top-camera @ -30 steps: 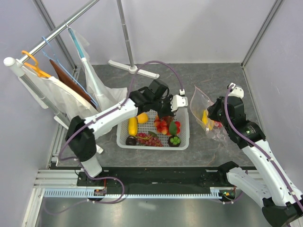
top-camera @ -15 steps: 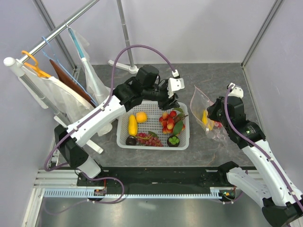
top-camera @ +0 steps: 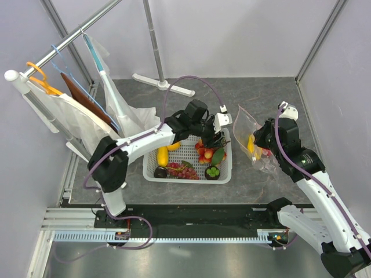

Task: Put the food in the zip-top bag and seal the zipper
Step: Pick up the fake fruit from the bin.

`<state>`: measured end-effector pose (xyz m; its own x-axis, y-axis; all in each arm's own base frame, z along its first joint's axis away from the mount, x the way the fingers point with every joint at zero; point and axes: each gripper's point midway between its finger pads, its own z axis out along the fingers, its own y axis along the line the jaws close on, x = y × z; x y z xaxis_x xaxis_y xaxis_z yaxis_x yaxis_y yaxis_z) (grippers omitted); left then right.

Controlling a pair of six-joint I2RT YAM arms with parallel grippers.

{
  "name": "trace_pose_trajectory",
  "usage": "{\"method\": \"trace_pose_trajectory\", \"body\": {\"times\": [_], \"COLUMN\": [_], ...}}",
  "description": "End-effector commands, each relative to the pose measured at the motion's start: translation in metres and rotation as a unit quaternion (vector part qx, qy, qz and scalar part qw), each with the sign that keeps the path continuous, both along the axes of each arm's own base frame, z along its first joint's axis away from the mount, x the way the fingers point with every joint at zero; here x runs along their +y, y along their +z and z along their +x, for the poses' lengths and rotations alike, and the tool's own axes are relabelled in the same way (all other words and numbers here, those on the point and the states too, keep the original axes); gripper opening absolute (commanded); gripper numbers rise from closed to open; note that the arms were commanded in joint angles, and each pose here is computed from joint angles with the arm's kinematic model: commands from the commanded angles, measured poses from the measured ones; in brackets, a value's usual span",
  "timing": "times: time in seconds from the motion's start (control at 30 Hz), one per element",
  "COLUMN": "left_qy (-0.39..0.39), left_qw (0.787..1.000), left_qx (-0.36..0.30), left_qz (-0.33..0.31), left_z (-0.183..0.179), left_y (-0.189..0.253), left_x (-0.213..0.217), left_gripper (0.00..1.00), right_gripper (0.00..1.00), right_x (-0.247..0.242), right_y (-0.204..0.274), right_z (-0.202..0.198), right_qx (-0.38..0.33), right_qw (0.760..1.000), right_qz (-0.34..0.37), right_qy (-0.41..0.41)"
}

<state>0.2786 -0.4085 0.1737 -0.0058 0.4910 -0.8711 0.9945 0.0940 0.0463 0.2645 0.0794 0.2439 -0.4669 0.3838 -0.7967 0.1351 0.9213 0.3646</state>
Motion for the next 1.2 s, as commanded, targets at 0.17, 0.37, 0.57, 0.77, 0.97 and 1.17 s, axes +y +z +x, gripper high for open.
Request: {"method": "trace_pose_trajectory", "body": {"times": [0.17,0.37,0.57,0.77,0.97,1.17], "left_qy": [0.036,0.053,0.055,0.063,0.065,0.039], "left_qw": [0.999,0.999,0.998,0.997,0.997,0.998], "left_qx": [-0.01,0.0,0.028,0.028,0.029,0.032], "left_qz": [-0.019,-0.007,0.004,0.023,0.031,-0.027], "left_z": [0.028,0.03,0.024,0.024,0.021,0.005], "left_y": [-0.025,-0.04,-0.055,-0.066,-0.062,0.003], "left_x": [-0.031,-0.035,-0.036,-0.032,-0.027,-0.016], "left_gripper": [0.59,0.57,0.59,0.48,0.02,0.02], "right_gripper": [0.0,0.0,0.0,0.0,0.0,0.0], "right_x": [-0.006,-0.005,-0.006,-0.006,-0.007,-0.006], "right_y": [0.009,0.005,0.007,0.005,0.004,0.005], "right_z": [0.002,0.002,0.001,0.001,0.001,0.001], "right_qx": [-0.014,-0.009,-0.012,-0.01,-0.009,-0.011], "right_qw": [1.0,1.0,1.0,1.0,1.0,1.0], "right_qz": [-0.007,-0.004,-0.006,-0.005,-0.009,-0.006], "right_qy": [-0.011,-0.013,-0.012,-0.014,-0.014,-0.011]}}
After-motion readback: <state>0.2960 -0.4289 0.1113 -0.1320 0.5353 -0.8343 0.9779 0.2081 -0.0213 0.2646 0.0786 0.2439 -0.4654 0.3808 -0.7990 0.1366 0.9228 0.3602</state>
